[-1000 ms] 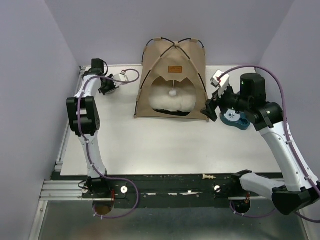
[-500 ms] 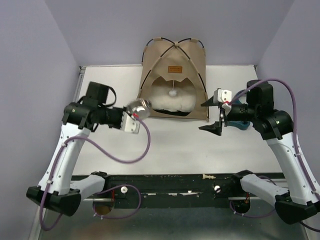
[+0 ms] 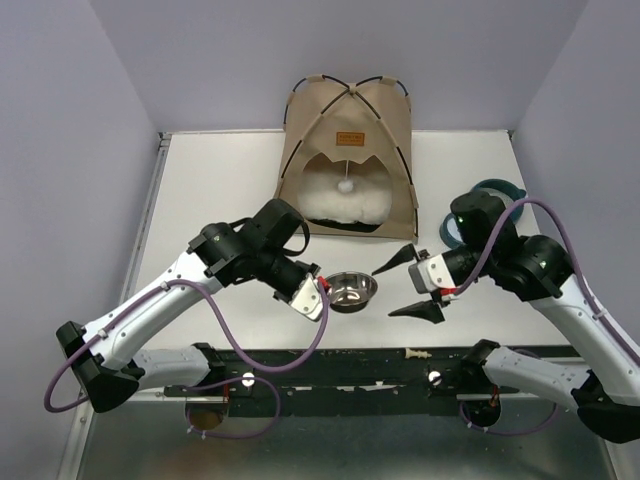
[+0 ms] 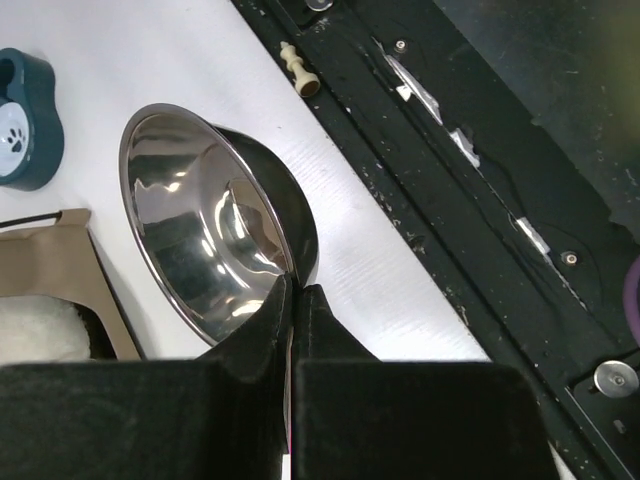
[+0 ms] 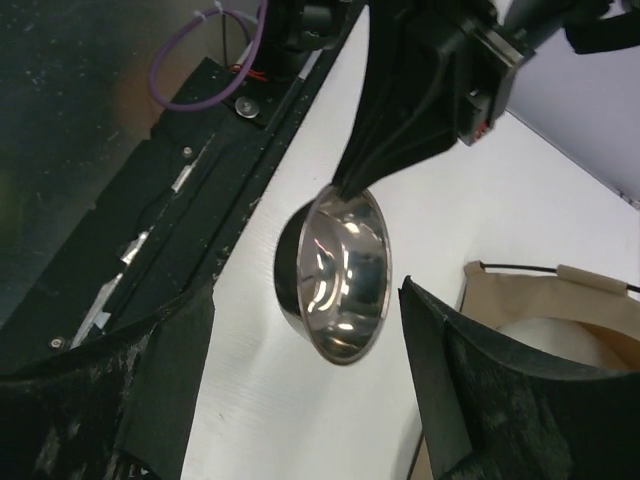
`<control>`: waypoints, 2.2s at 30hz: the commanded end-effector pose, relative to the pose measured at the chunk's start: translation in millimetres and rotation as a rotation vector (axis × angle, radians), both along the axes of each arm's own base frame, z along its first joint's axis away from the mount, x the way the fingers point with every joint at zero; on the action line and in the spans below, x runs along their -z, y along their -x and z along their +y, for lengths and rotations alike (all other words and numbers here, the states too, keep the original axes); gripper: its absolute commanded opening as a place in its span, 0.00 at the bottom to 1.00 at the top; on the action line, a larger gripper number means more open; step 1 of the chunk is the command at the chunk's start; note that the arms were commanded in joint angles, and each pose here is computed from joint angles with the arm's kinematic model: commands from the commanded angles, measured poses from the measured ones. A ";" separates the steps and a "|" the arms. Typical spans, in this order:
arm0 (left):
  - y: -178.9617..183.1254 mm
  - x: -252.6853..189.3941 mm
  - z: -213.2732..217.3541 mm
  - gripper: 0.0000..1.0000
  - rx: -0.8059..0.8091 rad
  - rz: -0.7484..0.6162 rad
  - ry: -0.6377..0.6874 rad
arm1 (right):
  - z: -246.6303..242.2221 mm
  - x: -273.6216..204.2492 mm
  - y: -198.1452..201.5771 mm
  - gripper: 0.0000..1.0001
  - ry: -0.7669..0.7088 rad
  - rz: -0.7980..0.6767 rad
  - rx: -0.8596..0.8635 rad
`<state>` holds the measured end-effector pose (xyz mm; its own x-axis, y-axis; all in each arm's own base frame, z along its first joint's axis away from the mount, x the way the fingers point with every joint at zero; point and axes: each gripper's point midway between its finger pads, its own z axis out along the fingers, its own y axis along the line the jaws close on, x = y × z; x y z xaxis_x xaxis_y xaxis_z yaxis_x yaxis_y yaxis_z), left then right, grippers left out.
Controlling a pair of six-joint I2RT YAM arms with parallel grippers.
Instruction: Set up the pet tent
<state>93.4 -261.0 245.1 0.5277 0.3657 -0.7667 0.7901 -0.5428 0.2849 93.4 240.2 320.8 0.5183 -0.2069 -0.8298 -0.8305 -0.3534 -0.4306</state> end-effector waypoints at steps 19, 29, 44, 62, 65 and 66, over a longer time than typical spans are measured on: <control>5.2 -12.0 -15.4 0.00 0.129 -0.056 0.044 | 24.7 42.9 9.9 0.66 0.126 0.080 -0.039; 5.5 -8.0 -14.6 0.00 0.150 -0.074 0.039 | 33.5 31.0 1.8 0.66 0.089 0.048 -0.031; 5.4 -13.6 -9.0 0.00 0.140 -0.119 0.053 | 15.3 85.1 -9.7 0.21 0.303 0.037 -0.003; -79.9 -91.2 2.2 0.99 -0.485 0.135 0.352 | -33.3 118.7 -25.3 0.01 0.460 0.204 0.412; -103.6 -104.8 13.7 0.99 -0.640 0.340 0.405 | -52.7 128.4 -46.7 0.01 0.490 0.276 0.575; -111.4 -109.3 16.5 0.99 -0.675 0.402 0.425 | -62.3 131.5 -59.8 0.01 0.502 0.295 0.645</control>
<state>186.4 -245.9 319.5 0.2886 0.3370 -0.8962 0.9511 0.0067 0.3088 120.6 210.2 203.6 0.1853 -0.6853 -0.7043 -0.9827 -0.1314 -0.1308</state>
